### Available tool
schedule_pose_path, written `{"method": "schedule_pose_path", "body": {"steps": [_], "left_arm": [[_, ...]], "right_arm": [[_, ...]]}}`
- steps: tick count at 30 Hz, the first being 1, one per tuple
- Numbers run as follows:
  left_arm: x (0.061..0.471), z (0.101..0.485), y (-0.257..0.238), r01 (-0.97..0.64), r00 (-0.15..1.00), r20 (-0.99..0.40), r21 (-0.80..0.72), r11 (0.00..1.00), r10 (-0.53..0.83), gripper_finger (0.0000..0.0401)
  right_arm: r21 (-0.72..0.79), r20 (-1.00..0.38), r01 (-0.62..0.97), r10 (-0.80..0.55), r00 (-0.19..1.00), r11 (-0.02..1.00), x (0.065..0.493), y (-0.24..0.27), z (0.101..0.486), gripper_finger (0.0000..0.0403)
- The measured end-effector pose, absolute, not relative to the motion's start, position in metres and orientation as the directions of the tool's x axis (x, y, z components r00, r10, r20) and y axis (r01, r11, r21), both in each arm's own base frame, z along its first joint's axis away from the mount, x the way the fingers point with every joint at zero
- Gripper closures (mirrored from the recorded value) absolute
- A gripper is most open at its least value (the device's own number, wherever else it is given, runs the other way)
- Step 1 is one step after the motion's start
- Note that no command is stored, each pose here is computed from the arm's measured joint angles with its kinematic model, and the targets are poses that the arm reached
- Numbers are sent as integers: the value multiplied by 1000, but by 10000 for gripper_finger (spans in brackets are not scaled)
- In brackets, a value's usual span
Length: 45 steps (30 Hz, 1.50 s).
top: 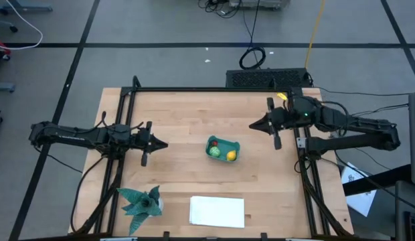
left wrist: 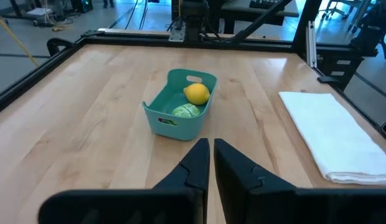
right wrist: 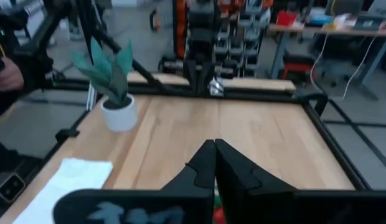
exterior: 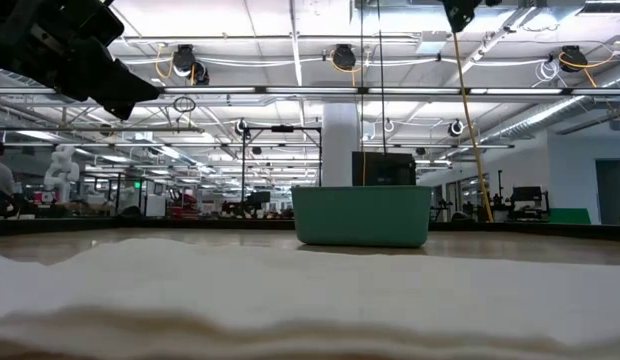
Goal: Pick and placing Produce into tupperware
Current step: Adjust the blue bin
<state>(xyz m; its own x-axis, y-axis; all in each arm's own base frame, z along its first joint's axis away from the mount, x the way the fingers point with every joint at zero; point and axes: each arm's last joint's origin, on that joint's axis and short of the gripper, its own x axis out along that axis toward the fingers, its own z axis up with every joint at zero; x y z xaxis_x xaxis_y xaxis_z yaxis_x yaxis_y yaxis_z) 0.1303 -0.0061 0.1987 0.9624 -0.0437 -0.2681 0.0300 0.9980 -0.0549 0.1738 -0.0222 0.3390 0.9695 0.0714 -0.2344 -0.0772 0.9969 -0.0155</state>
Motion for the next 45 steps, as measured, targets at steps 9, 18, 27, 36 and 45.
{"method": "schedule_pose_path", "body": {"steps": [9,18,27,36,45], "left_arm": [[131,203,-6,36,973,-228,42,998,-25,375],[122,213,-4,-13,991,-131,81,997,24,375],[109,216,-3,-25,995,-99,75,997,33,375],[102,215,-2,-39,994,-100,82,996,47,375],[99,216,0,-122,988,-84,88,989,129,375]], "right_arm": [[-5,-133,-69,68,989,998,153,-19,305,403],[22,-26,-9,9,1000,1000,133,-17,269,403],[7,34,33,-33,999,999,122,-15,240,403],[-1,80,51,-51,996,999,117,-15,210,403],[-15,98,78,-76,992,997,113,-15,195,403]]}}
